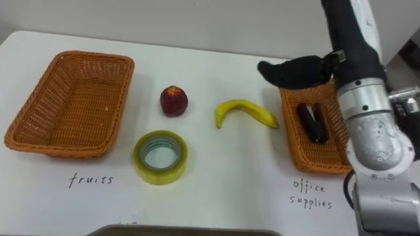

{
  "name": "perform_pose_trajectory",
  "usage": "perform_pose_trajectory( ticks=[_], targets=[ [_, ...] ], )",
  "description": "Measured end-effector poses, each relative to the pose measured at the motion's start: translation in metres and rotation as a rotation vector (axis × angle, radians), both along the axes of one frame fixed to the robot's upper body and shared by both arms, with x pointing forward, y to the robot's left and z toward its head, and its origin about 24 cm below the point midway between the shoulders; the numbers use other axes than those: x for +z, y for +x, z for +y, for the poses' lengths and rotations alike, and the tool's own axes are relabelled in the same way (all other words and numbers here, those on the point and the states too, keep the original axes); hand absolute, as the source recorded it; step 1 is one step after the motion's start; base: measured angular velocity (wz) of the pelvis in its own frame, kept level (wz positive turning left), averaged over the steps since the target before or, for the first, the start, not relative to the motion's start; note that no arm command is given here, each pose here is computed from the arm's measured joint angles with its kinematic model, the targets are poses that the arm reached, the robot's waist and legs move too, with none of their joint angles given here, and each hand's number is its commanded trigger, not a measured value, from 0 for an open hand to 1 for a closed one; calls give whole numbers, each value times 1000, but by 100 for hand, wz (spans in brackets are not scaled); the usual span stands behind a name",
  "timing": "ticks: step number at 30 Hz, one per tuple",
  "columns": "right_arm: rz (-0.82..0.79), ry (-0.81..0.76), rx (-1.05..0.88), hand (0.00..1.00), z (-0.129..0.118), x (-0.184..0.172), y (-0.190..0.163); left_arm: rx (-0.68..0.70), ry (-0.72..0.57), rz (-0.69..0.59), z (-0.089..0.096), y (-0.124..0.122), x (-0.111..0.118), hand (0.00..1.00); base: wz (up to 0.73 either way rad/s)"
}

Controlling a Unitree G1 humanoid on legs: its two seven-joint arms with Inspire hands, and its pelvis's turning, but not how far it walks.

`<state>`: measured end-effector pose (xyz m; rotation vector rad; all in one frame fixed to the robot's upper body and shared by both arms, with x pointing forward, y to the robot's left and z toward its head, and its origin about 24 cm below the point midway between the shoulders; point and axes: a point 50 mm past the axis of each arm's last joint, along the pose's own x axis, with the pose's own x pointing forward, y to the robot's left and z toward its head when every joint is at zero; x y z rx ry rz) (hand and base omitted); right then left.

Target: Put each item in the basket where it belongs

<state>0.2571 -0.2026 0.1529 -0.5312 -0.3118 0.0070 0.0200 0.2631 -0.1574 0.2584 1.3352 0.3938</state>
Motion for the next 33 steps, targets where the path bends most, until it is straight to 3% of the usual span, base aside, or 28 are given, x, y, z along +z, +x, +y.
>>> perform_pose_trajectory(
  ticks=[8,27,33],
  targets=[
    [63,52,88,0,24,-16,3,-18,-26,49,-10,-3,-5,0,10],
    [110,34,71,0,34,-32,7,-62,-14,27,-14,8,-4,0,0],
    [211,15,123,0,45,-54,9,-76,-15,7,-16,14,-3,0,0]
  ],
)
